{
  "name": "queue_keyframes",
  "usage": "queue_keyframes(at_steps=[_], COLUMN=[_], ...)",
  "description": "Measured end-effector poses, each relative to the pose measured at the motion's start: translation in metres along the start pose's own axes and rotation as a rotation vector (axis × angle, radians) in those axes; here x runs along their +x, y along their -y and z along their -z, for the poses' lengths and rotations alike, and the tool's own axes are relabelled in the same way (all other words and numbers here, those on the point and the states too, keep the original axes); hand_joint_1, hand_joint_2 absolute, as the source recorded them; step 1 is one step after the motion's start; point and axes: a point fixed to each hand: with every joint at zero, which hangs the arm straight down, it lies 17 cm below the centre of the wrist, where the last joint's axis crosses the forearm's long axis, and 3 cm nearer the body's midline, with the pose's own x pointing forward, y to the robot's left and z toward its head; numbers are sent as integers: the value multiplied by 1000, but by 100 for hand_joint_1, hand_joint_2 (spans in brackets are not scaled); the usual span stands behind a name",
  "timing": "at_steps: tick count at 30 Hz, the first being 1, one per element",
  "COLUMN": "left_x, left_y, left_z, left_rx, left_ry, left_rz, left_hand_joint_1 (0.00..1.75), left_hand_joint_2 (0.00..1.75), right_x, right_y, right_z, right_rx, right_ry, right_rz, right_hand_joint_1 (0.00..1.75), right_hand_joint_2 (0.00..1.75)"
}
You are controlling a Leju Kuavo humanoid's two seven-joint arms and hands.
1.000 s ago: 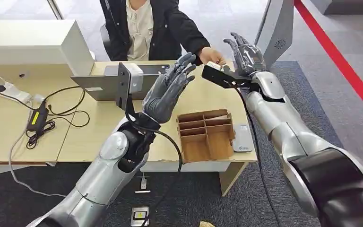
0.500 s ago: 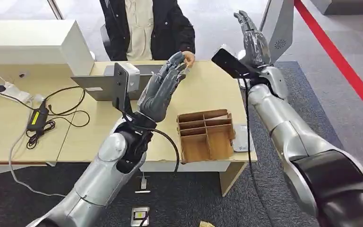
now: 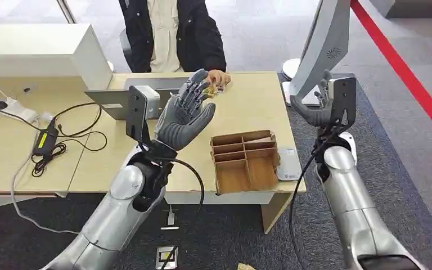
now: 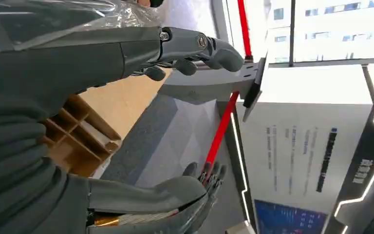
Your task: Pass the card to the sensor for recognition and then transmit it.
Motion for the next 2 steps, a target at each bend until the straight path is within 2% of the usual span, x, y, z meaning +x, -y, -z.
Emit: queue_keyframes(at_steps=[2], left_x=[-2], left_y=[-1], left_z=[-3], left_rx=[-1], left_ry=[-9], left_rz=[-2], left_hand_joint_1=[0], left_hand_joint_2=[175], right_x=[2], right_y=[4], right_z=[-11], right_rx=[0], right_ry=[11], right_rz=[-3], right_hand_joint_1=[0], right_hand_joint_2=[175])
